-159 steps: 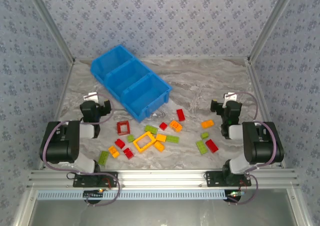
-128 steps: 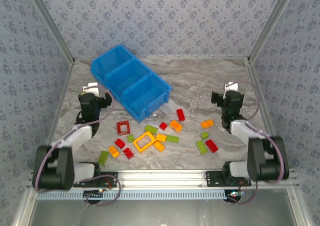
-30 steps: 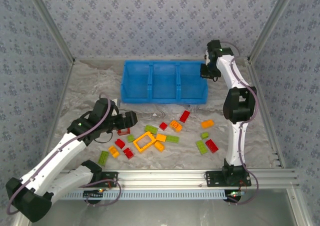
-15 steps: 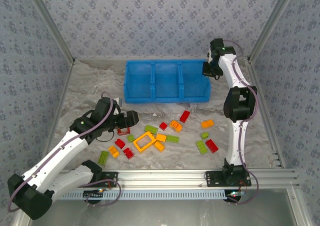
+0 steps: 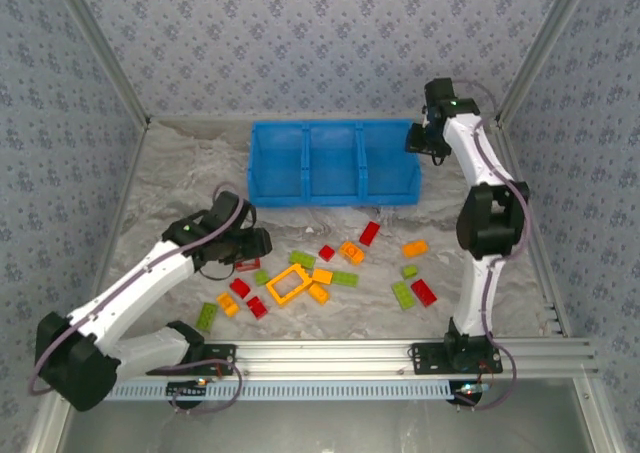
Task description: Sort the legos into containers by color
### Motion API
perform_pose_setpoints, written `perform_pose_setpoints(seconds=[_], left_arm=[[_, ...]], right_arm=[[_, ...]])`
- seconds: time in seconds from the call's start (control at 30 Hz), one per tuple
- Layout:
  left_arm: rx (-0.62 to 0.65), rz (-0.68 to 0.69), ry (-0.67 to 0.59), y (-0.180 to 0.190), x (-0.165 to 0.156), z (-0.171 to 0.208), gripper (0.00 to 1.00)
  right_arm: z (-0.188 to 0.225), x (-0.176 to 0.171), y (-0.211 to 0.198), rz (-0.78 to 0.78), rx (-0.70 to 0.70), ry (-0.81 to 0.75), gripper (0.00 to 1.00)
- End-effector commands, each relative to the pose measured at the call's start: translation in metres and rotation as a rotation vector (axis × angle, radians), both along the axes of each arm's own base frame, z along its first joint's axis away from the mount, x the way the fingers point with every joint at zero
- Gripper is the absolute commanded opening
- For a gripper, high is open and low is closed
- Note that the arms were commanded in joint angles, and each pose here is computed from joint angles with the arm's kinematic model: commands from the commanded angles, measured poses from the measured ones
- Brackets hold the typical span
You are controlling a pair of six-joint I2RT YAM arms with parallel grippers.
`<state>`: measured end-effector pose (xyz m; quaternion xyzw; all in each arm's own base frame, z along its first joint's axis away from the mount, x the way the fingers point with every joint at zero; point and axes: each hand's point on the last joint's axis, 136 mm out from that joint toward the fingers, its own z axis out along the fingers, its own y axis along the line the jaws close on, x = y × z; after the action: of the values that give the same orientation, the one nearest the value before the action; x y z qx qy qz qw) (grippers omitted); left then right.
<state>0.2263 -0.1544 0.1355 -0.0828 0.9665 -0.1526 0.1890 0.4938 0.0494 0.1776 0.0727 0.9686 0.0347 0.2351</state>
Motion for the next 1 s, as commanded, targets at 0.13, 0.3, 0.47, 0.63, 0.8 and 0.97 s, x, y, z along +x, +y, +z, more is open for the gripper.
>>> perform_pose_setpoints(seconds=[0.13, 0.3, 0.47, 0.63, 0.8, 0.97], left_arm=[[0.142, 0.03, 0.053, -0.001, 0.024, -0.022, 0.47], [0.229, 0.027, 0.08, 0.005, 0.03, -0.036, 0.45], [0.26, 0.011, 0.108, 0.006, 0.029, -0.052, 0.45], [0.286, 0.009, 0.136, 0.007, 0.033, -0.07, 0.43], [0.304, 0.009, 0.152, 0.007, 0.038, -0.085, 0.39], [0.343, 0.008, 0.167, 0.011, 0.04, -0.094, 0.31]], right_arm=[[0.119, -0.101, 0.117, 0.264, 0.222, -0.435, 0.56], [0.097, -0.204, 0.201, 0.52, 0.413, -0.503, 0.57], [0.072, -0.285, 0.25, 0.714, 0.472, -0.561, 0.6], [0.062, -0.317, 0.273, 0.793, 0.415, -0.567, 0.59], [0.059, -0.319, 0.284, 0.81, 0.4, -0.536, 0.59], [0.055, -0.318, 0.289, 0.817, 0.384, -0.507, 0.58]])
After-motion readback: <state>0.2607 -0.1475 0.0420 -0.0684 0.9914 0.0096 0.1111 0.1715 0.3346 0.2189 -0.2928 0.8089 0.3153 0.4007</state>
